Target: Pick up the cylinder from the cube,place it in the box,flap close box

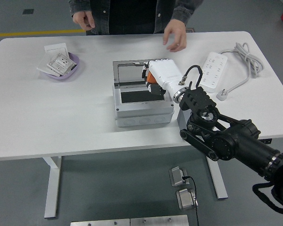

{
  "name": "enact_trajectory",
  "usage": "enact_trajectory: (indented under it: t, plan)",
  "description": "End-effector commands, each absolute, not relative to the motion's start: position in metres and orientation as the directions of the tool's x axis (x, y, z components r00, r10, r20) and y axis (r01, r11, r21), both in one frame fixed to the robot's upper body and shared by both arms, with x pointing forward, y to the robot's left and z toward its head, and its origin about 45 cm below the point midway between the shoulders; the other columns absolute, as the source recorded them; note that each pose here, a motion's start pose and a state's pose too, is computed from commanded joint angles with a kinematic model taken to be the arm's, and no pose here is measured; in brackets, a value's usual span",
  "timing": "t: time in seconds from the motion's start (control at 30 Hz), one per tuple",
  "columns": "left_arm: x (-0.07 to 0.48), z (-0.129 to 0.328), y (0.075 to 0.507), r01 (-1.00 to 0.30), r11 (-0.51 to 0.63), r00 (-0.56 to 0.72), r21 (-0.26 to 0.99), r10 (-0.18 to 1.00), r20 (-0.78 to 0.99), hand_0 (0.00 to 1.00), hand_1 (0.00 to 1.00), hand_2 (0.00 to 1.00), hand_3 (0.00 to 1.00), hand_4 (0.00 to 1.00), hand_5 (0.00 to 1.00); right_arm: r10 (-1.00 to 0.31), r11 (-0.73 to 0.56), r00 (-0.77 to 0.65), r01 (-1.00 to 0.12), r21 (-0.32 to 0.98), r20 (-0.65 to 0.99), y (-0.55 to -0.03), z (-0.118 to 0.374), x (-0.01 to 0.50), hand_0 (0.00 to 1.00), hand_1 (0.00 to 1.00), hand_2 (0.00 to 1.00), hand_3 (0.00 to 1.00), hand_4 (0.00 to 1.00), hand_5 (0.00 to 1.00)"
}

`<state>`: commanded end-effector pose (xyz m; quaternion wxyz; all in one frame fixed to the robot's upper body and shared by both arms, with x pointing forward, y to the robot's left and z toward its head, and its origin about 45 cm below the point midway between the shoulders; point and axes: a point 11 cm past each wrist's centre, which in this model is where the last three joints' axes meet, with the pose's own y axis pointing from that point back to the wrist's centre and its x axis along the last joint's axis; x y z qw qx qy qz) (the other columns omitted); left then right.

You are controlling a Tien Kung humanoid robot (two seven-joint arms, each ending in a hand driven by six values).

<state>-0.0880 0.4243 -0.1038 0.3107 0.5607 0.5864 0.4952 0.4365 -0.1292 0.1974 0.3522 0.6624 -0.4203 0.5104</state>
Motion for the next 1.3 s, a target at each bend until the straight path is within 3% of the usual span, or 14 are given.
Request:
enact_trajectory:
  t: [0.13,0.17,0.33,0.37,0.53,0.57,0.73,0.77,1.3]
  plan:
    - [-0.086,-0.104,0.425,0.347,-0.120,-0.176,0.930,0.966,0.191,0.781,0.778,0.750,0.587,0.702,0.079,-0.287,-0.443,0.196,-0.895,0.052,0.938,-0.115,0.188,0.427,0.109,0.176,0.357,0.289,0.002,0.002]
    - [-0.086,-0.104,0.425,0.346,-0.121,-0.175,0.930,0.966,0.191,0.781,0.778,0.750,0.587,0.702,0.079,-0.313,-0.449,0.213,-0.892,0.054,0.926,-0.113,0.187,0.426,0.119,0.187,0.379,0.358,0.056,0.002]
    - [-0.084,-0.103,0.427,0.342,-0.127,-0.171,0.931,0.966,0.194,0.781,0.778,0.750,0.587,0.702,0.079,-0.409,-0.454,0.276,-0.888,0.068,0.870,-0.112,0.179,0.424,0.119,0.187,0.379,0.358,0.056,0.002]
    - [-0.084,-0.103,0.427,0.342,-0.127,-0.170,0.931,0.966,0.195,0.781,0.778,0.750,0.587,0.703,0.079,-0.425,-0.451,0.282,-0.890,0.069,0.860,-0.113,0.179,0.424,0.209,0.240,0.472,0.542,0.329,0.087]
    - [-0.083,-0.103,0.428,0.344,-0.129,-0.168,0.930,0.966,0.196,0.781,0.778,0.750,0.587,0.703,0.079,-0.499,-0.431,0.303,-0.899,0.071,0.812,-0.118,0.178,0.427,0.209,0.240,0.472,0.542,0.329,0.087]
    - [-0.083,-0.103,0.428,0.343,-0.129,-0.168,0.930,0.966,0.196,0.781,0.778,0.750,0.587,0.702,0.079,-0.506,-0.429,0.305,-0.900,0.071,0.807,-0.118,0.178,0.427,0.445,0.451,0.612,0.661,0.547,0.282]
    - [-0.081,-0.103,0.429,0.338,-0.132,-0.166,0.932,0.966,0.197,0.781,0.778,0.750,0.587,0.702,0.079,-0.519,-0.428,0.305,-0.901,0.066,0.799,-0.119,0.179,0.429,0.445,0.451,0.612,0.661,0.547,0.282]
    - [-0.081,-0.103,0.429,0.337,-0.132,-0.165,0.932,0.966,0.197,0.781,0.778,0.750,0.587,0.702,0.079,-0.520,-0.429,0.304,-0.901,0.064,0.798,-0.119,0.179,0.430,0.589,0.527,0.642,0.692,0.721,0.394]
    - [-0.078,-0.104,0.429,0.331,-0.135,-0.163,0.934,0.967,0.197,0.781,0.778,0.750,0.587,0.702,0.079,-0.511,-0.427,0.295,-0.903,0.060,0.807,-0.124,0.183,0.435,0.616,0.522,0.642,0.724,0.797,0.445]
